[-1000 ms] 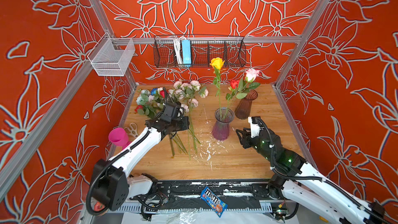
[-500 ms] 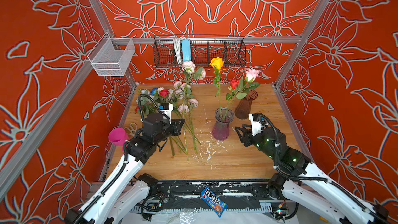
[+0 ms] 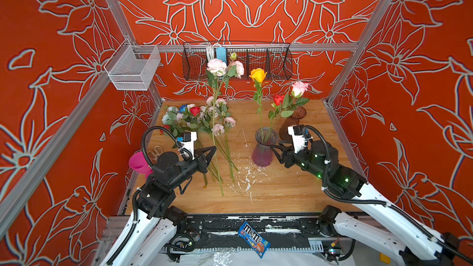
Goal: Arrange flowers in a vase
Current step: Place the flower in the vase.
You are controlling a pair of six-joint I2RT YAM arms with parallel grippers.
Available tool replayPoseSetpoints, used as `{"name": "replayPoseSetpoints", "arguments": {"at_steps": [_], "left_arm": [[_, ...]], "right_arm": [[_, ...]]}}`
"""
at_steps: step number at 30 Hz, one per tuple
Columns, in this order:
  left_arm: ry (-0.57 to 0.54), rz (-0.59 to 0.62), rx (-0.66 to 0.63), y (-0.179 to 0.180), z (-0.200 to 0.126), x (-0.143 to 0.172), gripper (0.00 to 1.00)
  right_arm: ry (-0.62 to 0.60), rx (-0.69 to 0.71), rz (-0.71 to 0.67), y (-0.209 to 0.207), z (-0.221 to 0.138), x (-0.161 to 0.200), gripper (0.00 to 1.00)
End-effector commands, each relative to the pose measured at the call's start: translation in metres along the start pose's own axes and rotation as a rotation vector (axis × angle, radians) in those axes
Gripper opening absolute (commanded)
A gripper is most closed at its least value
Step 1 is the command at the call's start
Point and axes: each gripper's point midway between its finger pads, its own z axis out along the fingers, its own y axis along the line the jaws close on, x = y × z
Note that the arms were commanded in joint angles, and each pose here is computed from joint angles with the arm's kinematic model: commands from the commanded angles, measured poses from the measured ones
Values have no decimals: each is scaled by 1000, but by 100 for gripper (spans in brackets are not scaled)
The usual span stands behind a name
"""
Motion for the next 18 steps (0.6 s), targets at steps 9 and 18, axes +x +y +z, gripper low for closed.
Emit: {"name": "replayPoseSetpoints", "arguments": {"at_steps": [9, 18], "left_arm": [[-22, 89, 271, -62, 18, 3, 0], [-6, 122, 317, -76, 23, 12, 0]], "right_arm": [[-28, -365, 67, 89, 36, -78, 64], [25, -430, 119, 104, 76, -79, 64]]}}
